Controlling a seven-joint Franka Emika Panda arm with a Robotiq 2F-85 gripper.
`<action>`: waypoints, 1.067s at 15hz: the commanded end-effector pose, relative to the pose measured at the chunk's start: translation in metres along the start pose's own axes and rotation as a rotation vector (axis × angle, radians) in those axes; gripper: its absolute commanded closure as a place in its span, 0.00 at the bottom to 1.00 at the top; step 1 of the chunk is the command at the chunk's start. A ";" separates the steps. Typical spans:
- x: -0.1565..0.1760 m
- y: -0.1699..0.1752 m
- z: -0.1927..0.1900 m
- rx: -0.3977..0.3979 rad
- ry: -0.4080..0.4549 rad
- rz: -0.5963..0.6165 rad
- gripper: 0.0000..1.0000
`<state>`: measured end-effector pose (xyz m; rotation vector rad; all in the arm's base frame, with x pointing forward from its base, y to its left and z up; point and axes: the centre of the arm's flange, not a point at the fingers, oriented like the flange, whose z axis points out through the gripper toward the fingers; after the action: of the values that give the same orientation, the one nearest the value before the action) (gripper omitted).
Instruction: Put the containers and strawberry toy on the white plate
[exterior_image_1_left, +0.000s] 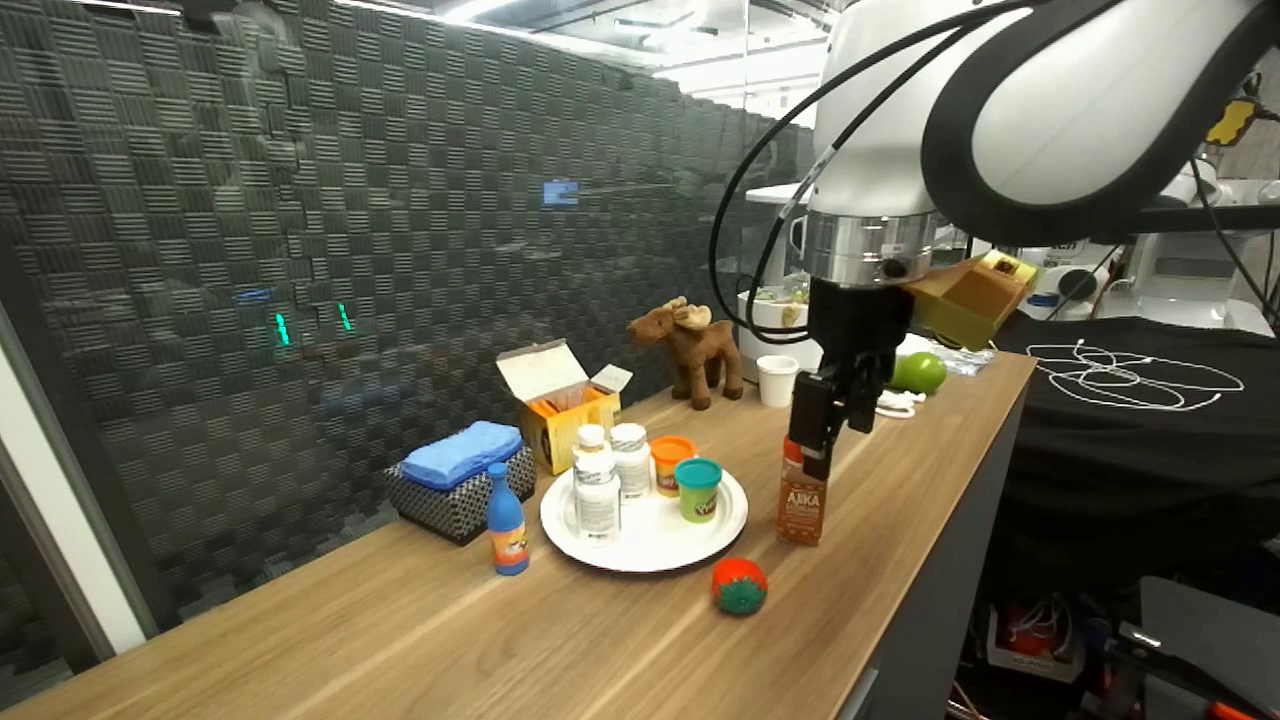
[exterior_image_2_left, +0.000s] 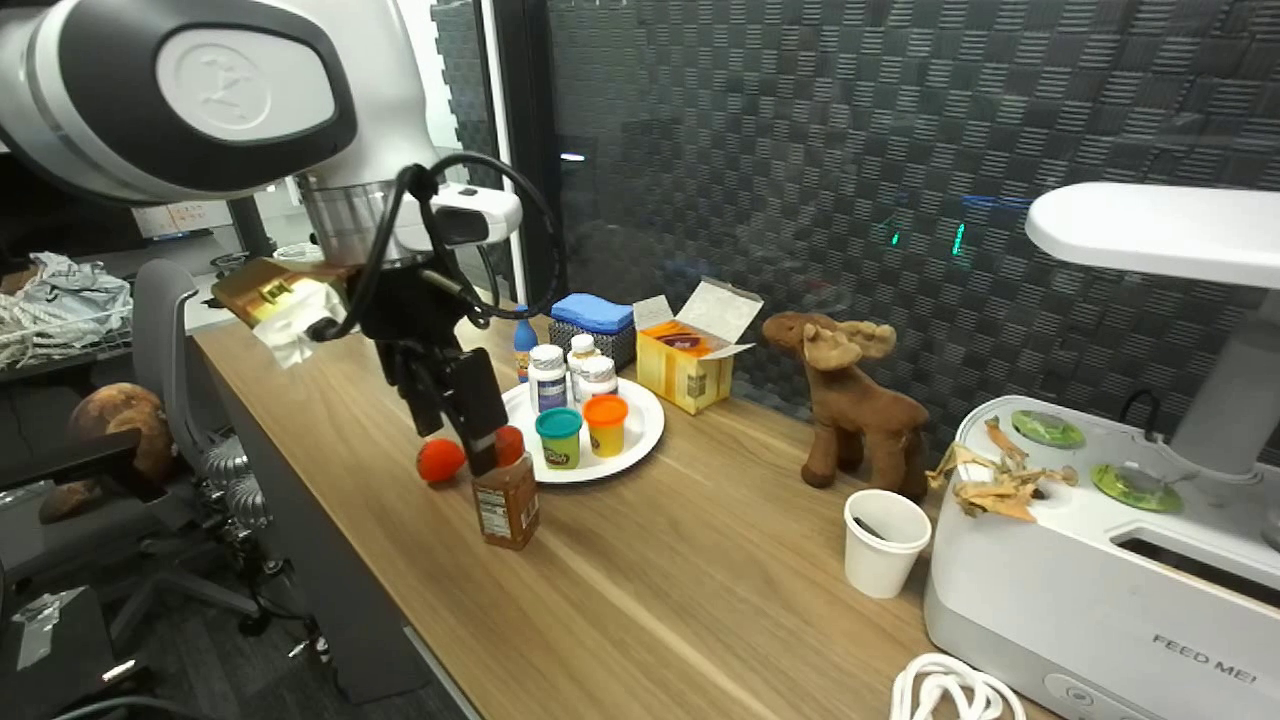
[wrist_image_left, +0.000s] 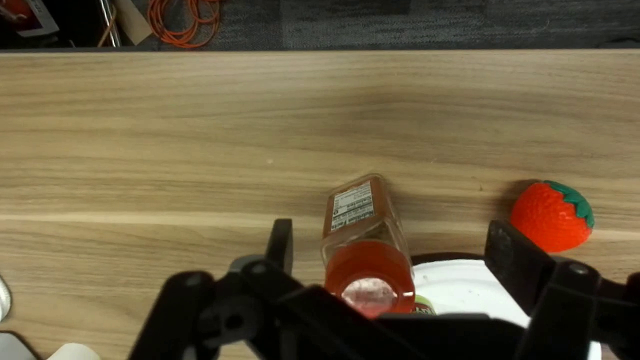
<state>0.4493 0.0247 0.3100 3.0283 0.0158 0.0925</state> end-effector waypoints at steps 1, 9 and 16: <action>0.013 0.004 -0.001 0.022 0.057 0.018 0.00; 0.029 0.018 0.020 0.042 0.097 0.076 0.05; 0.027 0.018 0.013 0.024 0.108 0.101 0.63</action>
<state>0.4749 0.0036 0.2909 3.0557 -0.0893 0.2221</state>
